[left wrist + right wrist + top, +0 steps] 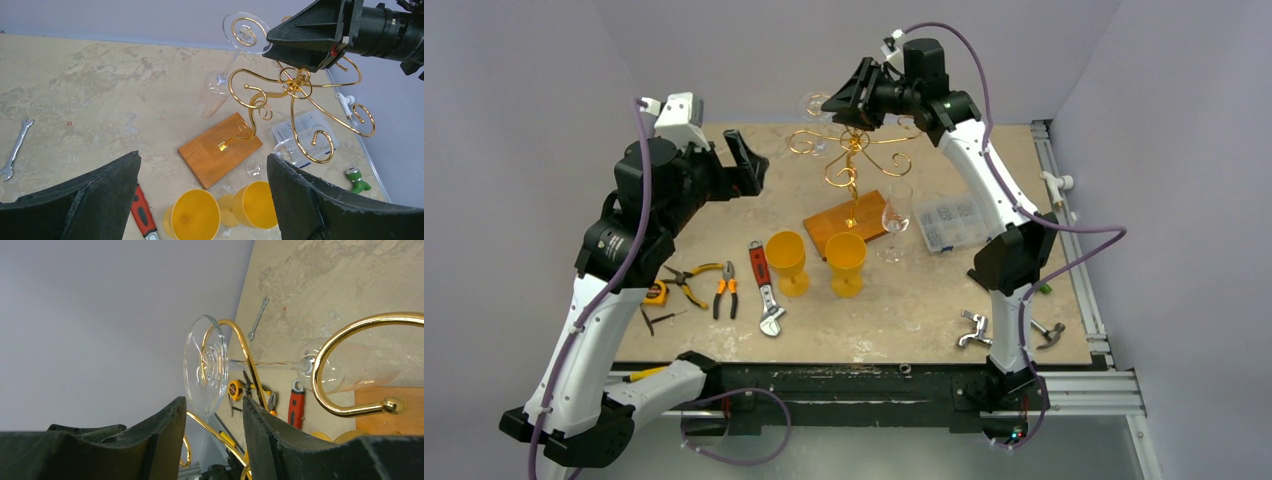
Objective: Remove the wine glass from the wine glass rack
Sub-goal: Pick up the wine glass from the wine rack.
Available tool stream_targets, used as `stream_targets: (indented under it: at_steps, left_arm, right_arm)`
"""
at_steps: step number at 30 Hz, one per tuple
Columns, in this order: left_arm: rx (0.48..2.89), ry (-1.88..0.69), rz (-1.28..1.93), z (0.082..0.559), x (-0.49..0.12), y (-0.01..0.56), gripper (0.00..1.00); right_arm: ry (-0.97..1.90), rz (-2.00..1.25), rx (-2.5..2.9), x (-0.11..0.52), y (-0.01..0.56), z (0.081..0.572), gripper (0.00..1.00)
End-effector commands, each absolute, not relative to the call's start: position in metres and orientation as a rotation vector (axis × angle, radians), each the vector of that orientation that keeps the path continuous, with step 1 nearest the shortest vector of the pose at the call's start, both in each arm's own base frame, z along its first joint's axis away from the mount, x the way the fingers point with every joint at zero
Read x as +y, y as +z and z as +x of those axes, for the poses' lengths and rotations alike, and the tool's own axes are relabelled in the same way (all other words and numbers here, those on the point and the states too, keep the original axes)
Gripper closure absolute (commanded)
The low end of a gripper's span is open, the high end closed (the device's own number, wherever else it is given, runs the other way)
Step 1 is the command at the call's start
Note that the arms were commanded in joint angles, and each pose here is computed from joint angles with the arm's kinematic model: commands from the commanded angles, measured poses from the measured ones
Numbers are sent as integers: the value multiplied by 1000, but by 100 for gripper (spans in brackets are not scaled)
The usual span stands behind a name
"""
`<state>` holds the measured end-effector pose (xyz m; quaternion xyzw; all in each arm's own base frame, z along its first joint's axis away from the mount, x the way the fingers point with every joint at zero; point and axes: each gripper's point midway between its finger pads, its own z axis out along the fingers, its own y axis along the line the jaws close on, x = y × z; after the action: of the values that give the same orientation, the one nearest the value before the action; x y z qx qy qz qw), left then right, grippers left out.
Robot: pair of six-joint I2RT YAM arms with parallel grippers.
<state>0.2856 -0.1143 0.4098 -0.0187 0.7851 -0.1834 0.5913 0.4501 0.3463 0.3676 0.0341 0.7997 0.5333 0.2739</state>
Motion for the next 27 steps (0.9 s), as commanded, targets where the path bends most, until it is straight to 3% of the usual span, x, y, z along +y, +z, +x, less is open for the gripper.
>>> stream_targets:
  at_steps: [1, 27]
  left_arm:
    - [1777, -431, -24, 287, -113, 422, 7]
    - [1782, -435, -5, 283, -114, 417, 7]
  right_arm:
    - [1460, 63, 2037, 349, 403, 450, 56]
    - [1478, 89, 2013, 358, 406, 454, 65]
